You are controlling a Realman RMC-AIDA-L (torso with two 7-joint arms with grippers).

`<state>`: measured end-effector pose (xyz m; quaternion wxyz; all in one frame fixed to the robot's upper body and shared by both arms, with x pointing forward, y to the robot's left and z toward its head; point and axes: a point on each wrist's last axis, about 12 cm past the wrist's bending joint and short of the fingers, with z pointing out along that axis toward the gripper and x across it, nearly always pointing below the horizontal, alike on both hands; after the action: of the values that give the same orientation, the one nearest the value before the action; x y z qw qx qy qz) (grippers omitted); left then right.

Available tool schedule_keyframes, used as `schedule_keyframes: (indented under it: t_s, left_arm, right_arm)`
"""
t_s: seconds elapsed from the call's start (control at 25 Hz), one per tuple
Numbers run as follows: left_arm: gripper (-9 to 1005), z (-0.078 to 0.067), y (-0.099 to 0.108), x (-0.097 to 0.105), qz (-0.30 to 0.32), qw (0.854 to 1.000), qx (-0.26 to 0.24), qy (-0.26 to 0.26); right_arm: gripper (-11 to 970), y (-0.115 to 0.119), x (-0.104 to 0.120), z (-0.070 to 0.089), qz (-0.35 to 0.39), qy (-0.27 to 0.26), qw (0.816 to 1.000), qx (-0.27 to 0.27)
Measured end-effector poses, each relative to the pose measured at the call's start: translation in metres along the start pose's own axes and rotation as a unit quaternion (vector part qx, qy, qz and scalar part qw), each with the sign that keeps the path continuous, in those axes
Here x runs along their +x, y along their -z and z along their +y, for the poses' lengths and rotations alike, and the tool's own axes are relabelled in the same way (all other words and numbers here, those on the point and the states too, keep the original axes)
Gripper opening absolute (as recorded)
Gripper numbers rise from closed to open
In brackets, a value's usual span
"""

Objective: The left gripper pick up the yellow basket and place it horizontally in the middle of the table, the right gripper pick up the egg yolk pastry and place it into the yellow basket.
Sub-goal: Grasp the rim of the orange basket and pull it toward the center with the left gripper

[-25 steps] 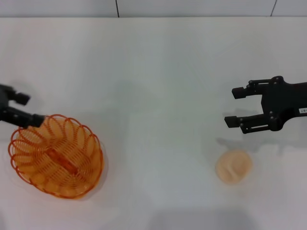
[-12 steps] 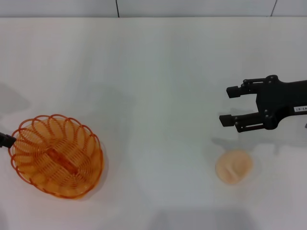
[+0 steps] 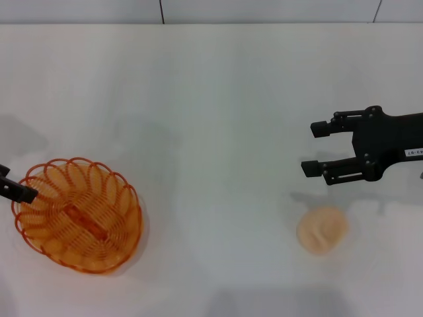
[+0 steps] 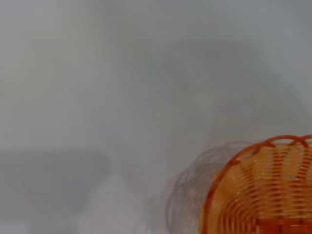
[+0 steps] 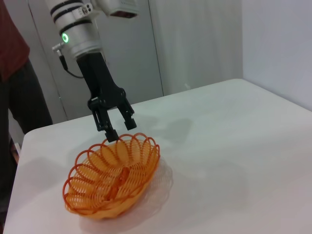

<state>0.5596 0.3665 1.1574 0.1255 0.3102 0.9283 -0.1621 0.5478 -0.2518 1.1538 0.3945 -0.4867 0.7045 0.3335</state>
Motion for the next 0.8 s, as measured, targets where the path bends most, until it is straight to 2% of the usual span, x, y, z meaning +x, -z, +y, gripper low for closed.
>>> schedule_keyframes:
  t_s: [0.8]
  left_arm:
    - [785,-0.002,-0.035,-0.012,-0.010,1.000,0.008,0.000]
  right_arm:
    - [755,0.001,0.003,0.001,-0.003,-0.007,1.000,-0.001]
